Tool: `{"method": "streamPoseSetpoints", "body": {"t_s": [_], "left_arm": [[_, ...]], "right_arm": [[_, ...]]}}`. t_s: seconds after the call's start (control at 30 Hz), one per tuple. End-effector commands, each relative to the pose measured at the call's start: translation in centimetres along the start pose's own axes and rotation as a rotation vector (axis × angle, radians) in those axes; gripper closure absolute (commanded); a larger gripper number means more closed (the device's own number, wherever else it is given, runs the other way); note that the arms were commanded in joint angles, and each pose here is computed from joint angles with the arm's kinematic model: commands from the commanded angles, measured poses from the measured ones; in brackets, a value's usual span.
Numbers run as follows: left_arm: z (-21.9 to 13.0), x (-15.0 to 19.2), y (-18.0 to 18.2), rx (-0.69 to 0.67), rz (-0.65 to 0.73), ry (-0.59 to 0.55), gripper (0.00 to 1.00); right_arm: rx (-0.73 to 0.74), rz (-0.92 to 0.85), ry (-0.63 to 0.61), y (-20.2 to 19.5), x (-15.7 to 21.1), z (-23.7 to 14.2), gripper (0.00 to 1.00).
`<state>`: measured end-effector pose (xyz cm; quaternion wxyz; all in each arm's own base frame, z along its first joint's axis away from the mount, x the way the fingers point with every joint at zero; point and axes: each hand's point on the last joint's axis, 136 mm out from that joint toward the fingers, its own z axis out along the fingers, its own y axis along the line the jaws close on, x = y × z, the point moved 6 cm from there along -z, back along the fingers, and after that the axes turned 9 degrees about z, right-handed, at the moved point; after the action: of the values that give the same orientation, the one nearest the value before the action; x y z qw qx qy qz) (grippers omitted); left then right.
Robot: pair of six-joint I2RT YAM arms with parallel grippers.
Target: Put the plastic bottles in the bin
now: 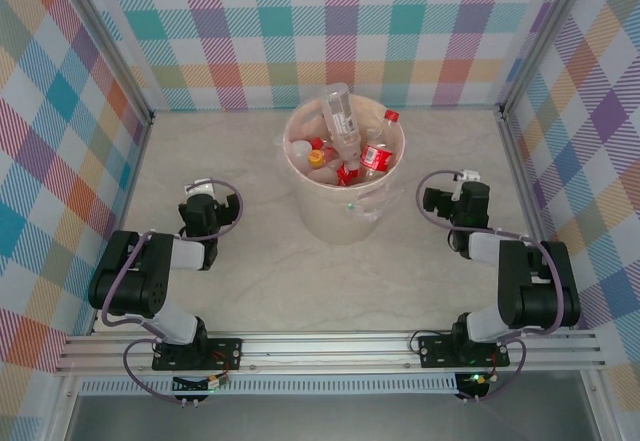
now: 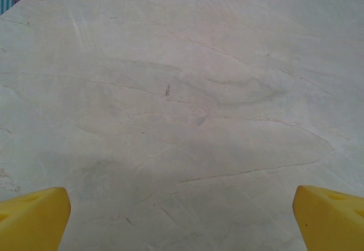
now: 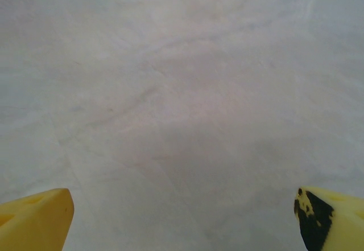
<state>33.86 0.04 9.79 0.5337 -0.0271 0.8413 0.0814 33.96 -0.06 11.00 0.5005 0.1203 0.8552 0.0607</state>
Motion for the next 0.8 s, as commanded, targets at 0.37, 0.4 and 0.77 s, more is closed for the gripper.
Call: {"method": "streamPoseSetpoints", "body": {"t_s": [0.37,0.4,0.77], "left_arm": [[-0.17,-0.92,-0.59,0.005,0.029,-0.062,0.00],[-0.18,-0.90,-0.62,0.006,0.028,-0.061,0.00],[-0.18,-0.88,-0.62,0.006,0.028,-0.061,0.00]], "right_arm": [[-0.009,-0.037,-0.154,0.58,-0.27,-0.18,0.01],[-0.007,-0.037,-0.146,0.51,-0.14,-0.19,0.01],[-0.008,-0.038,-0.147,0.53,-0.18,-0.16,0.01]]}}
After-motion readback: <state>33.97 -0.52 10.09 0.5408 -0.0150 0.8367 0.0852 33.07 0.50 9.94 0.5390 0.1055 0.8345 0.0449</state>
